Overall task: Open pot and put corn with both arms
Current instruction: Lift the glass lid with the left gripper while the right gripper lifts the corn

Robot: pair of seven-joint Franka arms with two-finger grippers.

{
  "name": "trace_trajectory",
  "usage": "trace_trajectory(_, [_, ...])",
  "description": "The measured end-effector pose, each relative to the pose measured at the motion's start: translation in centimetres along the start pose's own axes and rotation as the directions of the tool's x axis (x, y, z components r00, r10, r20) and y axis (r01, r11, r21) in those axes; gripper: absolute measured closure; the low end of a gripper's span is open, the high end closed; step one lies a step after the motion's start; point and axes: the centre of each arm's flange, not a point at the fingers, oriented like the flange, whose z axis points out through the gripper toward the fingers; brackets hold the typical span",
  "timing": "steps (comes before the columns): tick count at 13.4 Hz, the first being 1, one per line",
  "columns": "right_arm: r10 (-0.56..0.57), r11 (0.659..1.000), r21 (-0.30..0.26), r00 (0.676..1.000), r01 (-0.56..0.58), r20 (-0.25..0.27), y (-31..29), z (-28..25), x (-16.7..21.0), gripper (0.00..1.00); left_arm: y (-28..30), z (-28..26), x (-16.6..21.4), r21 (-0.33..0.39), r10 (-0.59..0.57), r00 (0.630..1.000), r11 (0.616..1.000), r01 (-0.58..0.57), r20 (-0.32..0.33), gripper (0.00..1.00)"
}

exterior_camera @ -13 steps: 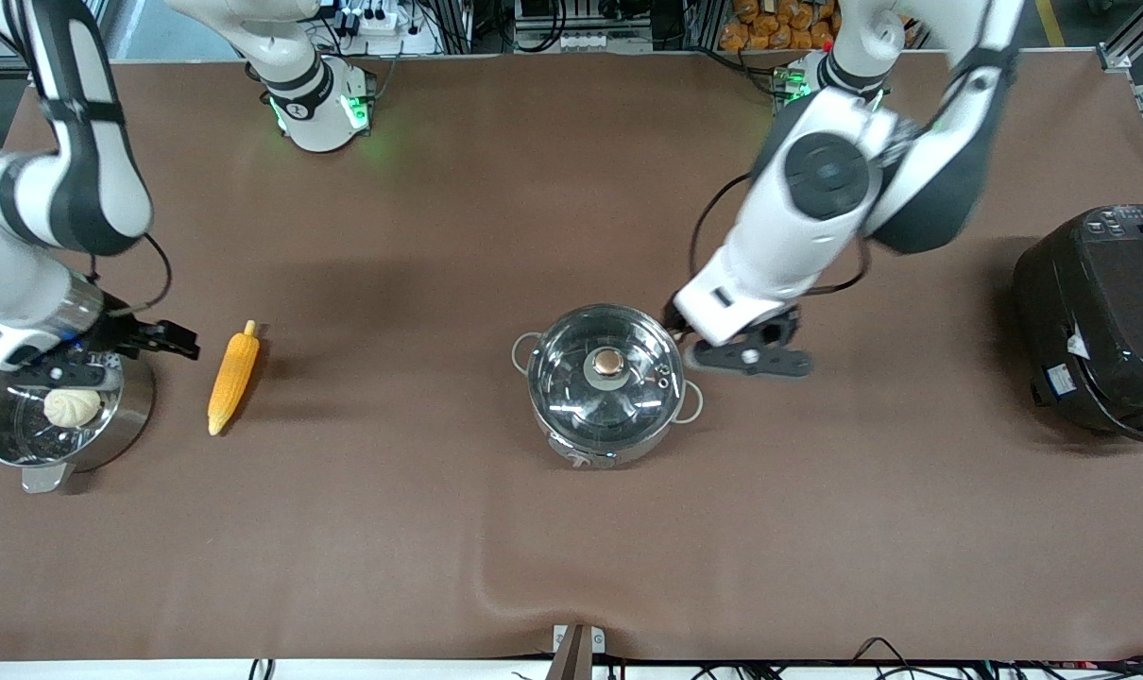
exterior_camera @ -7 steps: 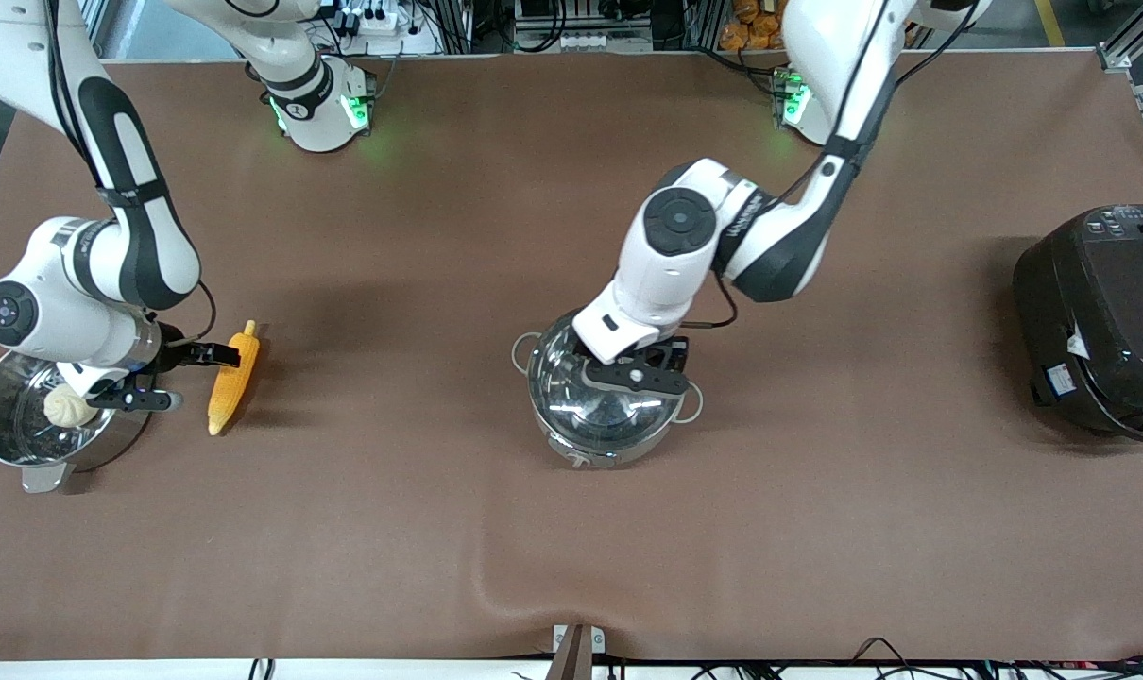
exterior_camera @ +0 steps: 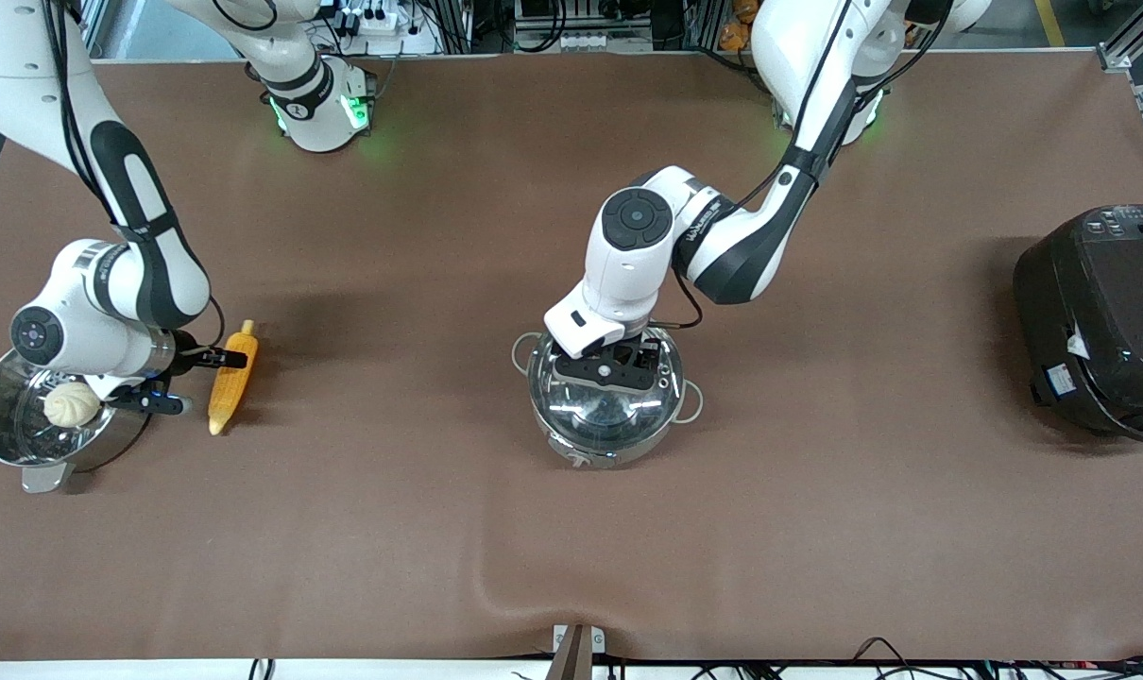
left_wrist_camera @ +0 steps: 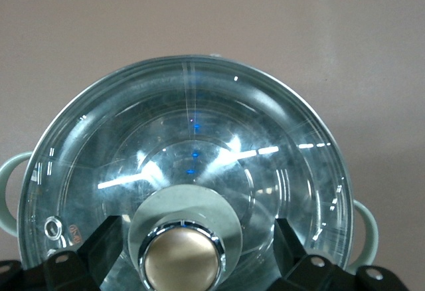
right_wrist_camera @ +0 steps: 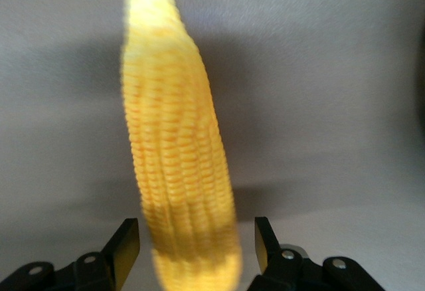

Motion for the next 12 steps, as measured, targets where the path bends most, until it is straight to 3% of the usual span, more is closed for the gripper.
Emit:
trace_trajectory(2, [-0.002,1.0,0.002,1.0,0.002,0.01,-0.3,0.9,0.2,0.33,0.1,0.0,-0.1,0.002,-0.004,1.0,1.0,0.004,0.003,0.0])
trace_trajectory(3, [-0.004,1.0,0.003,1.0,0.004,0.01,-0.4,1.0,0.3,0.33,0.1,0.1,-0.2,0.009,-0.018,1.0,1.0,0.018,0.014,0.0])
trace_trajectory(6, [-0.023,1.0,0.001,1.0,0.023,-0.008,-1.4,-0.3,1.1,0.55,-0.4,0.2,-0.5,0.044,-0.041,0.997,0.998,0.038,0.058,0.31])
trace_trajectory(8, [-0.068,0.998,-0.012,0.998,0.068,-0.005,-3.4,-3.8,2.0,0.56,-0.4,-0.2,-0.6,0.055,-0.041,0.996,0.998,0.037,0.073,0.5])
trace_trajectory(12, [-0.211,0.972,-0.102,0.977,0.21,0.001,-10.3,-14.5,2.5,0.61,-0.4,-0.4,-0.6,0.058,-0.045,0.996,0.998,0.04,0.077,0.5])
